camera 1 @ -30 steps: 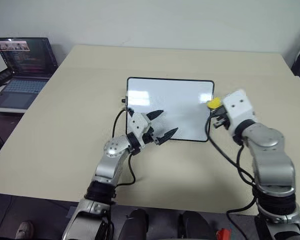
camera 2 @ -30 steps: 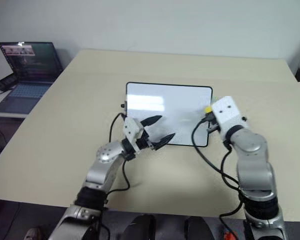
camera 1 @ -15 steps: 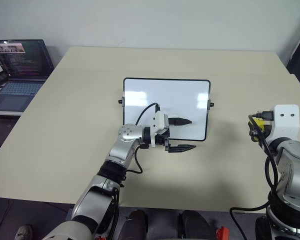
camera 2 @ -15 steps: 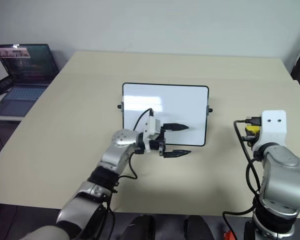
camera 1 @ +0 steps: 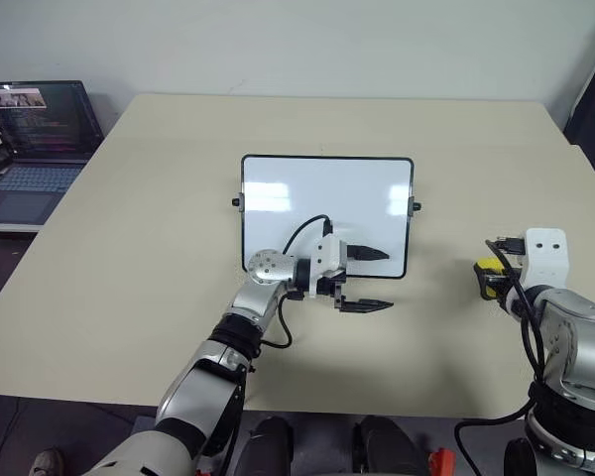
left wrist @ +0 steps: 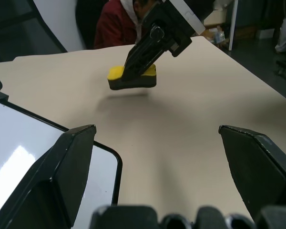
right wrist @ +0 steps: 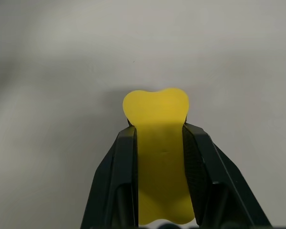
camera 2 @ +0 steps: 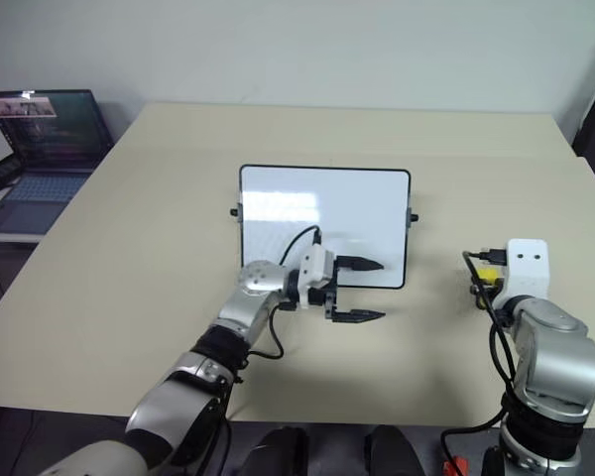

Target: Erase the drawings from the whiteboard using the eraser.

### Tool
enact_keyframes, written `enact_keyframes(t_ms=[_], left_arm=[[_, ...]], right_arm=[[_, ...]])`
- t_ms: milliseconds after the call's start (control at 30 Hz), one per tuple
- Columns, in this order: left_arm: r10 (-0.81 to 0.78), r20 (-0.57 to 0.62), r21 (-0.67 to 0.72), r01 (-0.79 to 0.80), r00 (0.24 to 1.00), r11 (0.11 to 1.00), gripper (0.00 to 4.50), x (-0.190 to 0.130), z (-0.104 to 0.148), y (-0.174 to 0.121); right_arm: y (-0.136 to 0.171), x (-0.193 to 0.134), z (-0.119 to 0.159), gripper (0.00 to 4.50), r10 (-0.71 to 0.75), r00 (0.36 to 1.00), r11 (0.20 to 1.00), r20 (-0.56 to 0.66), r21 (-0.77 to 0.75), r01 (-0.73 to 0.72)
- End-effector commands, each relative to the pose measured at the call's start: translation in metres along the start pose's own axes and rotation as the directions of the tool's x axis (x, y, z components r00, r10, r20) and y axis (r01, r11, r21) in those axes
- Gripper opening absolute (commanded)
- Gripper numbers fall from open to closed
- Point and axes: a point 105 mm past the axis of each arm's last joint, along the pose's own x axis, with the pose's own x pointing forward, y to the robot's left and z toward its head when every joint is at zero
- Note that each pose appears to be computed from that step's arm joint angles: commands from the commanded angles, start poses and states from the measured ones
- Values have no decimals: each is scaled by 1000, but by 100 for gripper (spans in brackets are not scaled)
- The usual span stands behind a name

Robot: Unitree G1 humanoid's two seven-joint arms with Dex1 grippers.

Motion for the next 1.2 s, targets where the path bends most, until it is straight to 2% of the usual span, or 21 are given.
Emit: enact_keyframes(t_ms=[33,567,767,900,1100,1200], left_arm=[[-2,19,51,1,1000,999,450,2,10,0],[16,2,57,-16,1000,998,450,1,10,-1],[18,1,59,-18,1000,998,450,1,11,1],[19,0,59,-19,1000,998,450,1,12,2],[55,-3,60,-55,998,997,450,-3,13,6],[188,12,38,-189,982,981,450,-15,20,20]], right_arm=[[-2,-2,8,101,-3,999,1000,44,-22,4],[3,9,4,101,51,999,998,18,-42,-51],[2,11,3,289,57,998,998,10,-37,-56],[1,12,4,433,53,999,998,14,-36,-52],[-5,7,15,443,8,998,999,67,-52,-5],[-3,-4,29,443,6,991,998,130,-57,2]])
